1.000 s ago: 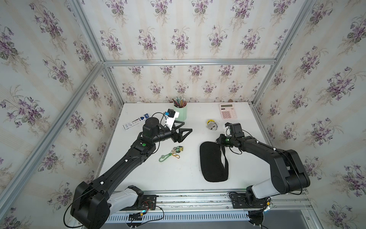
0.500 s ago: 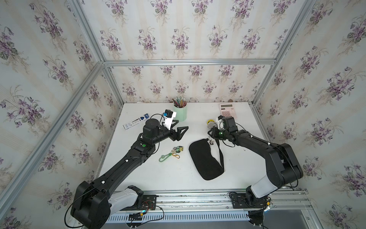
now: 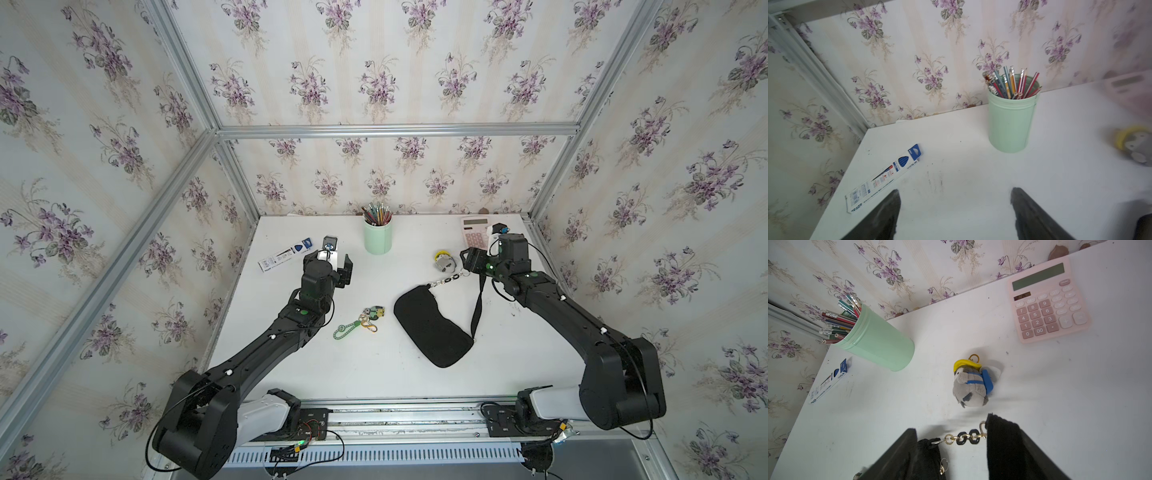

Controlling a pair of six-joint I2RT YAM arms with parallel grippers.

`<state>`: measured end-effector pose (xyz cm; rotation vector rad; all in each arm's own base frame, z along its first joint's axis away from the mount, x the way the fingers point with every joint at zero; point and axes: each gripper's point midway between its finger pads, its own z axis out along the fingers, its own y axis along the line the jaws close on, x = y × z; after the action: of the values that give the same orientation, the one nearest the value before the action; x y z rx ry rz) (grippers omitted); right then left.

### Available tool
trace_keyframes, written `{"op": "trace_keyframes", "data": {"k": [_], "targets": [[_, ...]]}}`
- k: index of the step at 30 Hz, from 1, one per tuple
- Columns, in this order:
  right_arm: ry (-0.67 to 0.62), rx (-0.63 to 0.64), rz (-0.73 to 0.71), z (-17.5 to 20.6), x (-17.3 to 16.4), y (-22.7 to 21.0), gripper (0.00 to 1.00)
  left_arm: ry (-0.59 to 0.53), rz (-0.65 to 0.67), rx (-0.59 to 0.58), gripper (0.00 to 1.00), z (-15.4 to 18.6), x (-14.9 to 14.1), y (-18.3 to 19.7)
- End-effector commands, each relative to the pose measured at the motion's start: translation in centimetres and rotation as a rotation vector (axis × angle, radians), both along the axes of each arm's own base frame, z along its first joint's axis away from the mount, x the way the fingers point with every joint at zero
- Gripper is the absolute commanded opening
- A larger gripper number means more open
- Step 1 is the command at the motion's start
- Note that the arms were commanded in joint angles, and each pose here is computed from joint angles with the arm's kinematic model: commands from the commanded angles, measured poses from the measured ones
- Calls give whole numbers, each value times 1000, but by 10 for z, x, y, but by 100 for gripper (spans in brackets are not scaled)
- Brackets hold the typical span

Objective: Remove the decoration from the bag
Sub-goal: Place the bag at the center of the board, then reset both arms

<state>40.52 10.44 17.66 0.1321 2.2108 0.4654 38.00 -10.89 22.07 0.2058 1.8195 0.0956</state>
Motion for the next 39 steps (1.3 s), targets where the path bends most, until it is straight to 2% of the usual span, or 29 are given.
{"op": "trace_keyframes", "data": {"k": [1, 9, 14, 17, 20, 25, 29, 31, 33, 36, 39], "targets": [[-34, -33, -26, 4, 6, -7, 77, -73, 64, 26, 85, 13, 4, 13], [41, 98, 119, -17, -14, 23, 82, 19, -42, -52, 85, -6, -4, -6], [30, 59, 93, -19, -15, 15, 83, 37, -31, -48, 85, -14, -8, -2], [11, 10, 46, -19, -7, 5, 85, 29, 52, -29, 84, -17, -7, 14], [-48, -92, -76, -20, 4, -21, 91, 5, 167, 1, 84, -19, -5, 39], [-247, -267, -306, -13, 4, -74, 96, -43, 322, 61, 85, -32, -1, 82], [-378, -351, -360, -17, -5, -93, 97, -75, 335, 141, 85, -50, 5, 95], [-362, -407, -383, -27, -6, -103, 98, -98, 370, 126, 87, -54, 7, 102], [-357, -443, -419, -32, -5, -114, 98, -27, 318, 130, 87, -78, 13, 95], [-410, -423, -433, -35, -9, -124, 98, -28, 358, 112, 88, -92, 14, 106], [-429, -372, -422, -45, -16, -128, 98, -16, 336, 82, 88, -100, 13, 107]]}}
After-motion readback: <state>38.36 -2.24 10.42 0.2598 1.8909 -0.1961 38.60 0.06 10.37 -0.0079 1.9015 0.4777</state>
